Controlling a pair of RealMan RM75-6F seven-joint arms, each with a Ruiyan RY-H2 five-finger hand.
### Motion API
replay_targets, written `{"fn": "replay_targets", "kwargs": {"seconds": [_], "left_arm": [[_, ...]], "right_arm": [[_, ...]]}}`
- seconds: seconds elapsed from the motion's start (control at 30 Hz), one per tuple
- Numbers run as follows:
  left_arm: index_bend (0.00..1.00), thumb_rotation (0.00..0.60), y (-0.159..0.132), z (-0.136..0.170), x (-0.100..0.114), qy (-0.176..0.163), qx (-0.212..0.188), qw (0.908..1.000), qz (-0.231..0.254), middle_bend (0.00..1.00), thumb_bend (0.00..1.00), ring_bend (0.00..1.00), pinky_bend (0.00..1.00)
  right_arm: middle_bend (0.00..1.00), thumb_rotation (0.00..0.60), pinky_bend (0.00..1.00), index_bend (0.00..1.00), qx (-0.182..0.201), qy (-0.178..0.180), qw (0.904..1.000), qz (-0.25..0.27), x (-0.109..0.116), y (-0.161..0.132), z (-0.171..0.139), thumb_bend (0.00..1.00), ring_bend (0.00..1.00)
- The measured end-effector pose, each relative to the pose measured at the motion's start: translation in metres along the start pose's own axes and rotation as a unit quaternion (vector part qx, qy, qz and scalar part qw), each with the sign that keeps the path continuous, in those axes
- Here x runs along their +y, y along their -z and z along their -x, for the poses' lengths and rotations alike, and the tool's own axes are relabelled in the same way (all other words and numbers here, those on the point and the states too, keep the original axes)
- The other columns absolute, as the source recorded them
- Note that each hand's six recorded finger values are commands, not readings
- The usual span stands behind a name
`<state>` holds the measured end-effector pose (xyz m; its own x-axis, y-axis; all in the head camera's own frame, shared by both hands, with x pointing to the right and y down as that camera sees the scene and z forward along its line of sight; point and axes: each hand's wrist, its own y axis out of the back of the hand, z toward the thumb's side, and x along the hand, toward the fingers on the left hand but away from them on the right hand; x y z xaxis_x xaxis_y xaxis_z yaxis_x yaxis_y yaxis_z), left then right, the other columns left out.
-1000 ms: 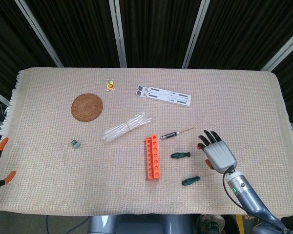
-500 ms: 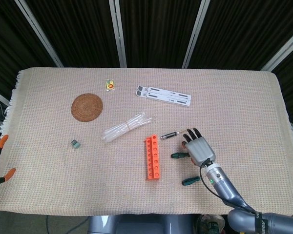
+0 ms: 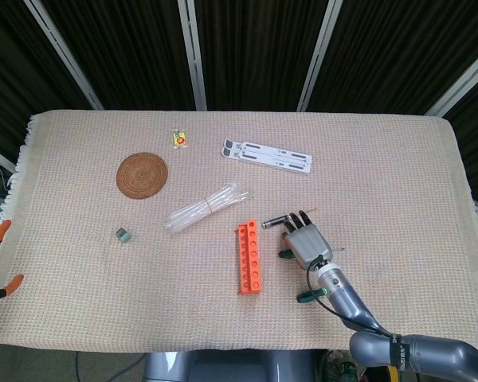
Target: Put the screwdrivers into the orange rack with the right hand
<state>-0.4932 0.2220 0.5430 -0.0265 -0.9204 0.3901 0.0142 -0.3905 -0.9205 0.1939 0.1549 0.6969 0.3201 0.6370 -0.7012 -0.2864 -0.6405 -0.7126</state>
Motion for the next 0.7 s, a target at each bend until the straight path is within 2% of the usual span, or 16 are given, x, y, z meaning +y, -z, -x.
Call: {"fn": "replay_targets", "kwargs": {"seconds": [0.33, 0.7], "left_arm": [[0.00, 0.600, 0.001, -0.001, -0.001, 0.002, 0.000, 1.0000, 0.000, 0.00, 0.20, 0.00, 0.00], [0.00, 0.600, 0.000, -0.002, -0.001, 0.001, -0.001, 1.0000, 0.002, 0.00, 0.20, 0.00, 0.00]], "right_arm": [[0.15, 0.600, 0.00, 0.44, -0.011, -0.017, 0.9998, 0.009, -0.011, 0.000, 0.009, 0.25, 0.00], [0.15, 0.600, 0.00, 0.47, -0.008, -0.018, 0.9997, 0.016, -0.014, -0.003, 0.009, 0.27, 0.00]]}}
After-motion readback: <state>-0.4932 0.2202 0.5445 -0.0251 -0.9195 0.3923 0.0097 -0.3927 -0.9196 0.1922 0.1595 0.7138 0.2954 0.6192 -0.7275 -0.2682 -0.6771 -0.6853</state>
